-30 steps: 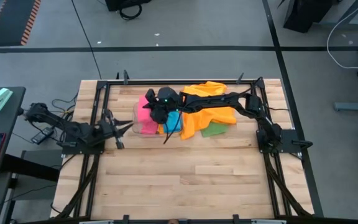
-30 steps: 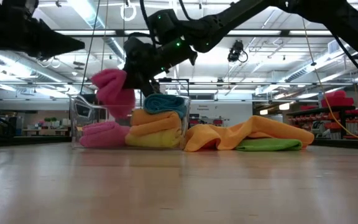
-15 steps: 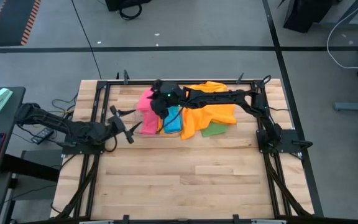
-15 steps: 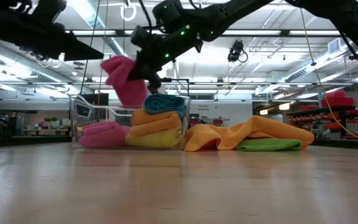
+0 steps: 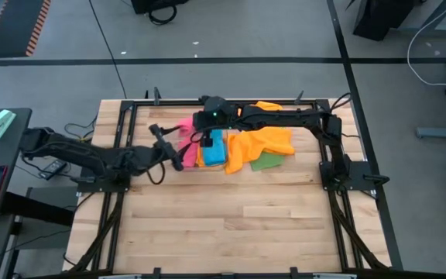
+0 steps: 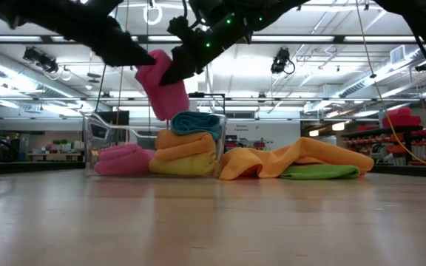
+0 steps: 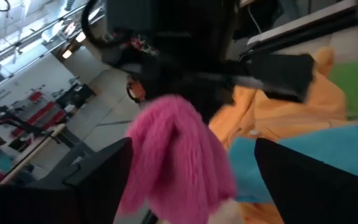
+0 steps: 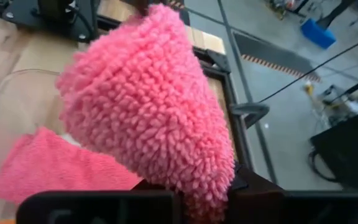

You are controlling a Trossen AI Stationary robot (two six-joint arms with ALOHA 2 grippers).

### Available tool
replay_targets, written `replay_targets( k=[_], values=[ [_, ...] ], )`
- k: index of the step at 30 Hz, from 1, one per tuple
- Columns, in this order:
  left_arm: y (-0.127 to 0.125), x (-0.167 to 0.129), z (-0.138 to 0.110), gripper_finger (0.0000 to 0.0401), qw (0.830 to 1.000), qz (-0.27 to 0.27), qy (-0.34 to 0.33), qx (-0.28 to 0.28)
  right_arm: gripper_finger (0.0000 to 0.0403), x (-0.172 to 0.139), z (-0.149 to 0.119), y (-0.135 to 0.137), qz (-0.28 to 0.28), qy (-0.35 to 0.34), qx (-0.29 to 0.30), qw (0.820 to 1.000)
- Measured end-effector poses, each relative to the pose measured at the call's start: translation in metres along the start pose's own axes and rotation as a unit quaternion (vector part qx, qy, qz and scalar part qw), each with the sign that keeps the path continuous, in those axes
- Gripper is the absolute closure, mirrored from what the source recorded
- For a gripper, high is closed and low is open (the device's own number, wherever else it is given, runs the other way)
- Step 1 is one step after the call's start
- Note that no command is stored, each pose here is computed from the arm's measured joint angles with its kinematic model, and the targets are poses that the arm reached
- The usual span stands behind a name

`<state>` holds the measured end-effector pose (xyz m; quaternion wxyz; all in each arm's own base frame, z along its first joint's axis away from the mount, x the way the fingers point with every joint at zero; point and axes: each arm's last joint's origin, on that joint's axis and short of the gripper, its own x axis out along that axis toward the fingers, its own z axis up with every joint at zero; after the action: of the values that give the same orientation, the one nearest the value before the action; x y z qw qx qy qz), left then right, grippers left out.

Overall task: Fold microfiber towels
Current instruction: Put the folded pink microfiber cloth into the transparent bin

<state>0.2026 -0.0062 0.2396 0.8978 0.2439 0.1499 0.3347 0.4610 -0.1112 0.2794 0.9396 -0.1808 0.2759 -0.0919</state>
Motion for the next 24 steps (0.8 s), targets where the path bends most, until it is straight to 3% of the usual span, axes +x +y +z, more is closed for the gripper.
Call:
replay_targets(
  k=[10,24],
  values=[
    [-0.013,0.033,0.018,0.0003,0.998,0.013,0.032,0.049,0.0362,0.001,-0.001,0.01,0.013,0.017,0.016,1.0],
    [-0.005,0.047,0.022,0.0042,0.99,0.013,0.111,0.084,0.0362,-0.001,-0.005,0.014,0.015,0.05,0.005,0.999]
  ],
)
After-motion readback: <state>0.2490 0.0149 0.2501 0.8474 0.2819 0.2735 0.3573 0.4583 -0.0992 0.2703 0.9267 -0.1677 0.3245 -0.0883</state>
